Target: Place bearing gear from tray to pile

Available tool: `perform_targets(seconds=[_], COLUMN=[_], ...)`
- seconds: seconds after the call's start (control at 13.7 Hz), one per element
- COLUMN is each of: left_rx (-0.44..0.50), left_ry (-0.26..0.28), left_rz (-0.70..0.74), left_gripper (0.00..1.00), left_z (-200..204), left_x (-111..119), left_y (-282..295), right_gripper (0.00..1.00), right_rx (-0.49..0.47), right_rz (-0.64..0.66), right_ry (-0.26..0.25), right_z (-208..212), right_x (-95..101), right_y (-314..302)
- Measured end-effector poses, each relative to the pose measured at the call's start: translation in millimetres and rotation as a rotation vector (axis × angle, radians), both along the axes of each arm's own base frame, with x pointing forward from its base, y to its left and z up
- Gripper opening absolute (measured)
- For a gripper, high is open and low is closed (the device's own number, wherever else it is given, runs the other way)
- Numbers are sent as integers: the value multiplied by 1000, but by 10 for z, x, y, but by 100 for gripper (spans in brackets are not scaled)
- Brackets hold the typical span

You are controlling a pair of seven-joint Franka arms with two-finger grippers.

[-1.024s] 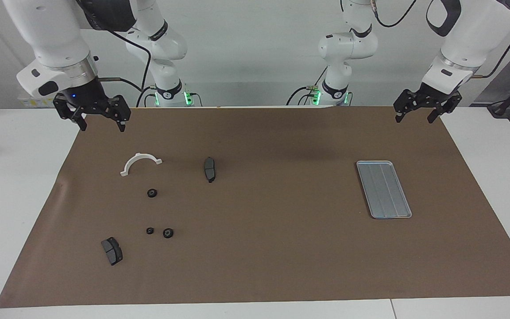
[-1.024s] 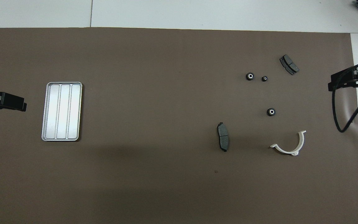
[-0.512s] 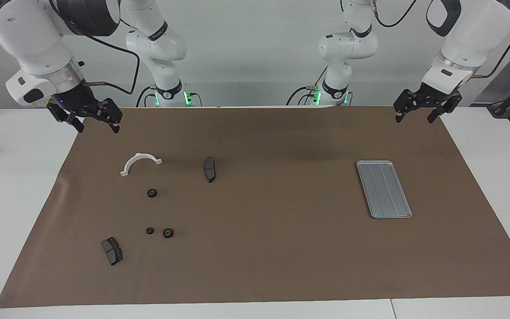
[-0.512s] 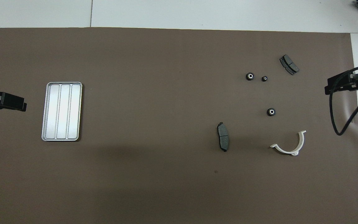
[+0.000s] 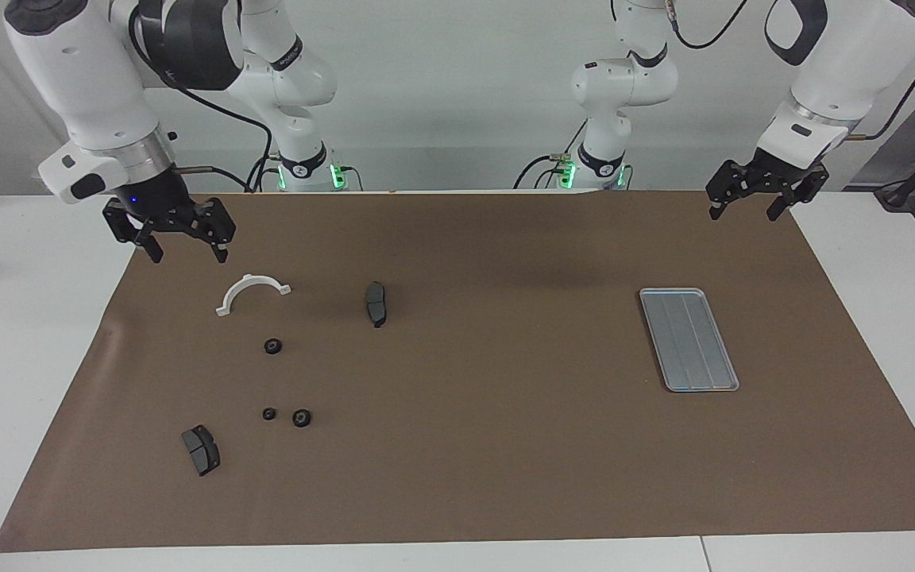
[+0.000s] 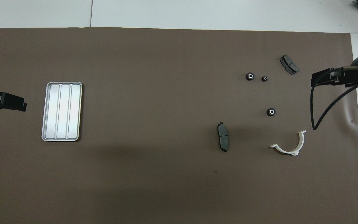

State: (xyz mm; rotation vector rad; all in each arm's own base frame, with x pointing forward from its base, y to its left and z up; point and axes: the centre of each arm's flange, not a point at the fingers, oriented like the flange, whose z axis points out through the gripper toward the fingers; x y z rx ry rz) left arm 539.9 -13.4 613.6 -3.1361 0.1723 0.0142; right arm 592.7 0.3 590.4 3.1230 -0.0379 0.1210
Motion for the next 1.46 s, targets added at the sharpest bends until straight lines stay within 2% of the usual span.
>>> perform_targets(seconds=[0.15,0.66,1.1,1.46], left_rx=[0,0,0,0], left_ry=[0,0,0,0], left_rz=[0,0,0,0], left_gripper=[100,100,100,100], left_z=[0,0,0,0], left_x=[0,0,0,0], left_y=[0,0,0,0], right_gripper=[100,100,100,100], right_rx=[0,-3,-5,-5], right_rz=[-3,25,4,1], right_ry=[15,12,40,41], right_z=[-70,-53,-48,-17], right_x=[-9,-27,-75,-100], right_y=[-15,167,46,31])
